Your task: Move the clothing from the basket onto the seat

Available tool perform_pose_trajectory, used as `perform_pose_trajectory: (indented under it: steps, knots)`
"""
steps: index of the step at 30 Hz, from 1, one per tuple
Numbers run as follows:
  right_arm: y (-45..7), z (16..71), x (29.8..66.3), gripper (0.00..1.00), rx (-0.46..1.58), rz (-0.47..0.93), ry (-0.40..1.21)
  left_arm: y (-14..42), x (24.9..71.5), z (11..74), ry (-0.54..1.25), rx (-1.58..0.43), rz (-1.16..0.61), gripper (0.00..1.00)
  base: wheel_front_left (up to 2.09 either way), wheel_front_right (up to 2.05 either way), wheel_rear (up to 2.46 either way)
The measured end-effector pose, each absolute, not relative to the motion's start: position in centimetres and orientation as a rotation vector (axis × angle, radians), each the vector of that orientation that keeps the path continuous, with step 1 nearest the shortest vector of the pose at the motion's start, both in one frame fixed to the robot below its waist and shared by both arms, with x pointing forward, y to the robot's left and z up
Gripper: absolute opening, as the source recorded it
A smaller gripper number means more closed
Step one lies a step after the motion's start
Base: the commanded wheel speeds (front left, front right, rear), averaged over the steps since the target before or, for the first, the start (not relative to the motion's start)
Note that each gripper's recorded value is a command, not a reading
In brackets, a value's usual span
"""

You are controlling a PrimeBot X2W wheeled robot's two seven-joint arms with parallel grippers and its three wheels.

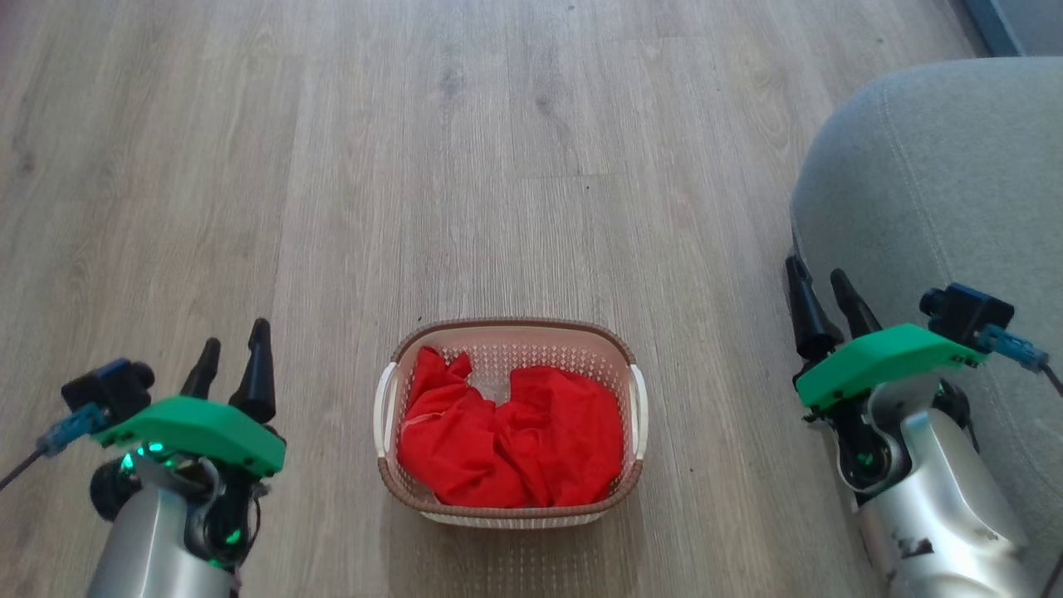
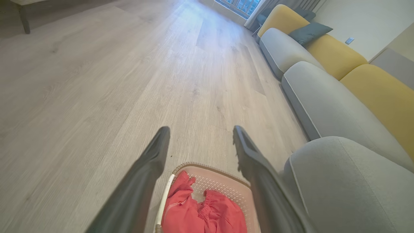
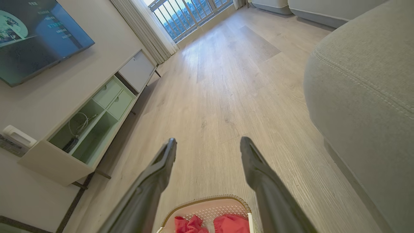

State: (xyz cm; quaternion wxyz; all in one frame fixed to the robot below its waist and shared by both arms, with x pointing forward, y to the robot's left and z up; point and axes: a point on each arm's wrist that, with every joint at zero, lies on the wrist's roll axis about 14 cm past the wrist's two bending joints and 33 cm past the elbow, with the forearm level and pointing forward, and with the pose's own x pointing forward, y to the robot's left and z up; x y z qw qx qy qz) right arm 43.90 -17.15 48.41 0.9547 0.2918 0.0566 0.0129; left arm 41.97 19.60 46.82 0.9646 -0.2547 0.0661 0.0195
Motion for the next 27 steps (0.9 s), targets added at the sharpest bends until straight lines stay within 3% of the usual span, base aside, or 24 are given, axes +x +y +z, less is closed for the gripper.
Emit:
perform_pose_trajectory:
  steps: [27]
  knots:
    - [-16.6, 51.4, 47.0, 1.00, 0.239, 0.100, 0.021, 19.6, 44.6, 48.9, 0.055, -0.193, 0.000, 1.00, 0.00, 0.00, 0.00]
